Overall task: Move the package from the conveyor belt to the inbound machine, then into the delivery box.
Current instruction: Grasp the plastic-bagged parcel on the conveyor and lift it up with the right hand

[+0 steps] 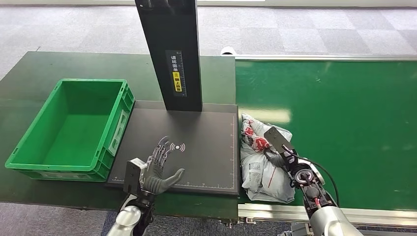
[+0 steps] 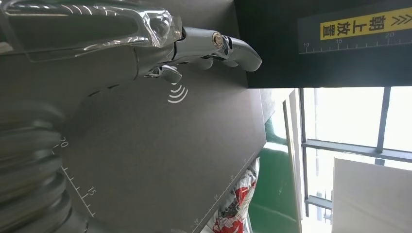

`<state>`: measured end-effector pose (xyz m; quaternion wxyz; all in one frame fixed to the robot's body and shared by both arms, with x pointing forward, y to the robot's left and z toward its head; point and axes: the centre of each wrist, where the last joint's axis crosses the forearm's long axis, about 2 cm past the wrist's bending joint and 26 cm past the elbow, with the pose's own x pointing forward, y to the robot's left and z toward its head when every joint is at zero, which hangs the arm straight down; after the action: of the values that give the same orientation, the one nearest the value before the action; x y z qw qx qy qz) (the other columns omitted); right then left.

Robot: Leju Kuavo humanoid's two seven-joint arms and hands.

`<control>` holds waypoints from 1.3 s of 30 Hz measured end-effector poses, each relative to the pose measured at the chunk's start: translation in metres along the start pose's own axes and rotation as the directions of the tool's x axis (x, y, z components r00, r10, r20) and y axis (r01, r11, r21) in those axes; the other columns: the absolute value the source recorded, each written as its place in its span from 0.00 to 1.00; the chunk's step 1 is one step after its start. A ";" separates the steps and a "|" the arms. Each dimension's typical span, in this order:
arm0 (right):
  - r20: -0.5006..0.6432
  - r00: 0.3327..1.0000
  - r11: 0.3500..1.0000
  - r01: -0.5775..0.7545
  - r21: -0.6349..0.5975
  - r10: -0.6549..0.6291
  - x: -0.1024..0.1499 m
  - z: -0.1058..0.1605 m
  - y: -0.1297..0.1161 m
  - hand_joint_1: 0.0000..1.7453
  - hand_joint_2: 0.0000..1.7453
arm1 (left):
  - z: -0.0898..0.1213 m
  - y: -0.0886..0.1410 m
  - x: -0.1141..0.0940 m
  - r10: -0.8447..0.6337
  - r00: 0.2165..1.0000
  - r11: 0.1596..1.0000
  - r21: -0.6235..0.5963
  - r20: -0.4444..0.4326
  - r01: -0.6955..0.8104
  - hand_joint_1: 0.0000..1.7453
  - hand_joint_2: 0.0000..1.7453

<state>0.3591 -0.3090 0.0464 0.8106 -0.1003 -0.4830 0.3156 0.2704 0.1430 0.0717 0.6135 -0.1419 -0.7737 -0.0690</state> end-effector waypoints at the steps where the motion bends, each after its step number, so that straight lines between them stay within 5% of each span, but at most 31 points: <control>1: 0.001 1.000 1.000 0.000 -0.002 0.000 0.000 0.000 0.000 1.00 1.00 | 0.000 0.000 0.000 0.000 1.000 1.000 0.000 0.000 0.000 0.00 1.00; 7: 0.041 0.999 0.999 0.009 -0.052 -0.006 0.001 0.001 -0.002 1.00 1.00 | 0.001 0.001 0.000 -0.004 1.000 1.000 0.009 0.002 0.004 0.00 1.00; 11: 0.228 0.973 0.958 0.086 -0.274 -0.022 0.014 0.012 -0.016 1.00 1.00 | 0.009 0.005 0.003 0.002 1.000 0.999 0.050 0.021 -0.003 0.00 1.00; 18: 0.609 0.788 0.755 0.340 -0.560 0.096 0.046 0.103 -0.059 1.00 1.00 | 0.024 0.022 0.017 0.014 0.991 0.989 0.147 0.130 -0.033 0.00 1.00; 26: 0.701 0.685 0.681 0.418 -0.602 0.199 0.063 0.149 -0.076 1.00 1.00 | 0.023 0.049 0.042 -0.036 0.968 0.966 0.257 0.250 -0.031 0.00 1.00; 31: 0.720 0.667 0.721 0.403 -0.564 0.191 0.082 0.145 -0.083 1.00 1.00 | 0.021 0.061 0.052 -0.070 0.952 0.953 0.302 0.297 -0.024 0.00 1.00; 35: 0.714 0.689 0.842 0.307 -0.444 0.125 0.108 0.112 -0.076 1.00 1.00 | 0.016 0.069 0.062 -0.099 0.939 0.944 0.329 0.330 -0.016 0.00 1.00; 39: 0.705 0.704 0.888 0.263 -0.377 0.091 0.118 0.088 -0.059 1.00 1.00 | 0.015 0.074 0.066 -0.115 0.931 0.940 0.342 0.346 -0.012 0.00 1.00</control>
<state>0.3490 -0.2961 0.2040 0.5317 -0.1333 -0.8190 0.1696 0.2655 0.2263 0.1277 0.4743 -0.0239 -0.8767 0.0759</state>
